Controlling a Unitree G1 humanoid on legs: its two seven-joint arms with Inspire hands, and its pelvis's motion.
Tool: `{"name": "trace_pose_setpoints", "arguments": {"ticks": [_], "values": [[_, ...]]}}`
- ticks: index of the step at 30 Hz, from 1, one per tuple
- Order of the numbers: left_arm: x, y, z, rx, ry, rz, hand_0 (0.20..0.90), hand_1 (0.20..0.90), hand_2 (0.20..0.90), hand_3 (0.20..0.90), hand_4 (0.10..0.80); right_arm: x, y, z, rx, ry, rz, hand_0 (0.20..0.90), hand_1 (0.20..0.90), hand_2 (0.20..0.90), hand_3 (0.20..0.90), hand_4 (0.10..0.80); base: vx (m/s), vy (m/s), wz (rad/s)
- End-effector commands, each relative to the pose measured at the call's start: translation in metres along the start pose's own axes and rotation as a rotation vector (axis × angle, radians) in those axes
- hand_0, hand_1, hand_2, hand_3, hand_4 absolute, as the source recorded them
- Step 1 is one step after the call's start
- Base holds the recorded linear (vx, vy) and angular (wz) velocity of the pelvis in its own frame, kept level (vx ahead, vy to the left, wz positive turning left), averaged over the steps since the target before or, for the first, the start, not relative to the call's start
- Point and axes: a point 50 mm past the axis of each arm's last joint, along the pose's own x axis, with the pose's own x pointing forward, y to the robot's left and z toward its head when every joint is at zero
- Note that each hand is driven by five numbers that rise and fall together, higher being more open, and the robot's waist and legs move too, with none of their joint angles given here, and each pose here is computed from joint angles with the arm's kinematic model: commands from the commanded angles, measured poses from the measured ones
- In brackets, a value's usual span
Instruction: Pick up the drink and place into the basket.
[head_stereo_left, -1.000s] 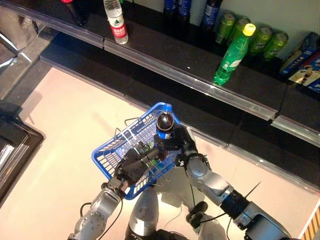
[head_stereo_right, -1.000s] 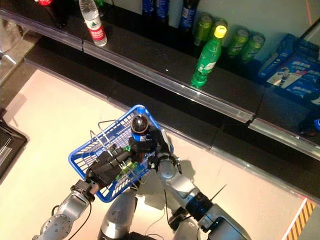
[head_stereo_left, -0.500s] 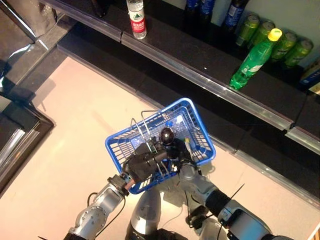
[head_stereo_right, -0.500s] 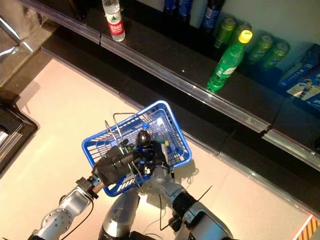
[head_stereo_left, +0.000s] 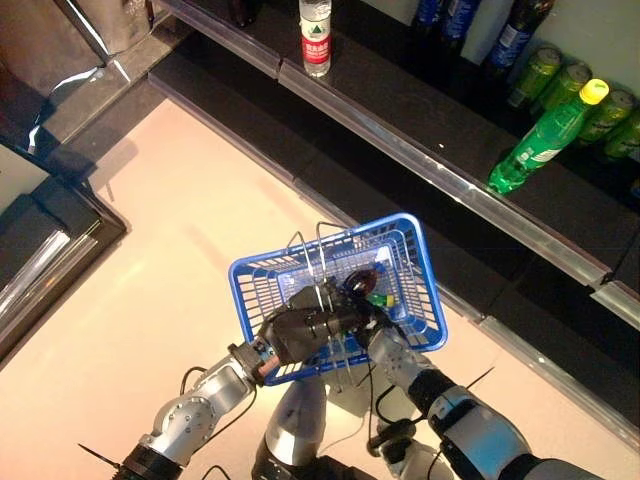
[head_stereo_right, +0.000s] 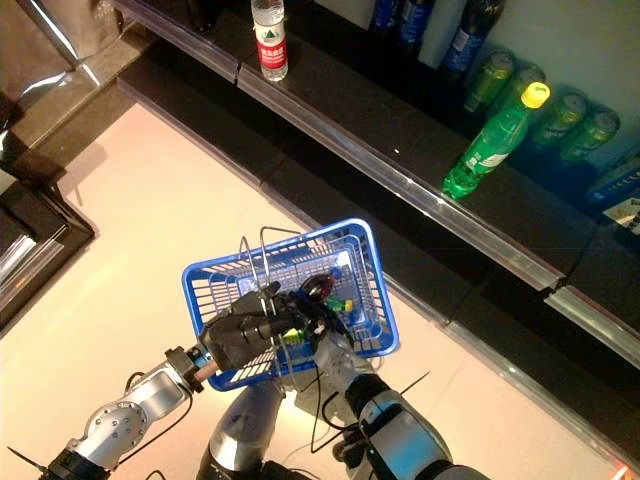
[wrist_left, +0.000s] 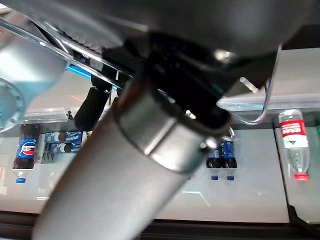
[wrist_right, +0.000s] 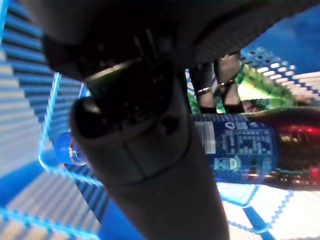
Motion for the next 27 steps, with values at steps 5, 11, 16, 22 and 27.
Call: {"name": "trace_pose_setpoints", "arguments": {"ticks": [5, 11, 16, 22, 27], "values": [[0.026, -0.13, 0.037, -0.12, -0.248, -0.806, 0.3, 0.3, 0.3, 0.2, 0.1, -0.006, 0.043, 0.007, 0.157, -0.022, 0.193, 0.9, 0.9, 0.9, 0.9, 0.8, 0.047, 0.011, 0.09], [0.024, -0.118, 0.033, -0.115, -0.267, -0.763, 0.3, 0.3, 0.3, 0.2, 0.1, -0.003, 0.026, 0.017, 0.173, -0.061, 0.166, 0.9, 0.9, 0.9, 0.9, 0.8, 0.006, 0.001, 0.01], [0.023, -0.113, 0.034, -0.109, -0.301, -0.735, 0.3, 0.3, 0.3, 0.2, 0.1, -0.005, 0.024, 0.024, 0.185, -0.103, 0.193, 0.9, 0.9, 0.9, 0.9, 0.8, 0.0, 0.0, 0.0], [0.018, -0.099, 0.03, -0.088, -0.339, -0.659, 0.3, 0.3, 0.3, 0.2, 0.1, -0.021, 0.031, 0.024, 0.162, -0.163, 0.301, 0.9, 0.9, 0.9, 0.9, 0.8, -0.014, -0.002, 0.0], [0.013, -0.088, 0.027, -0.058, -0.365, -0.603, 0.3, 0.3, 0.3, 0.2, 0.1, -0.033, 0.031, 0.019, 0.103, -0.19, 0.393, 0.9, 0.9, 0.9, 0.9, 0.8, -0.041, -0.011, -0.01]]}}
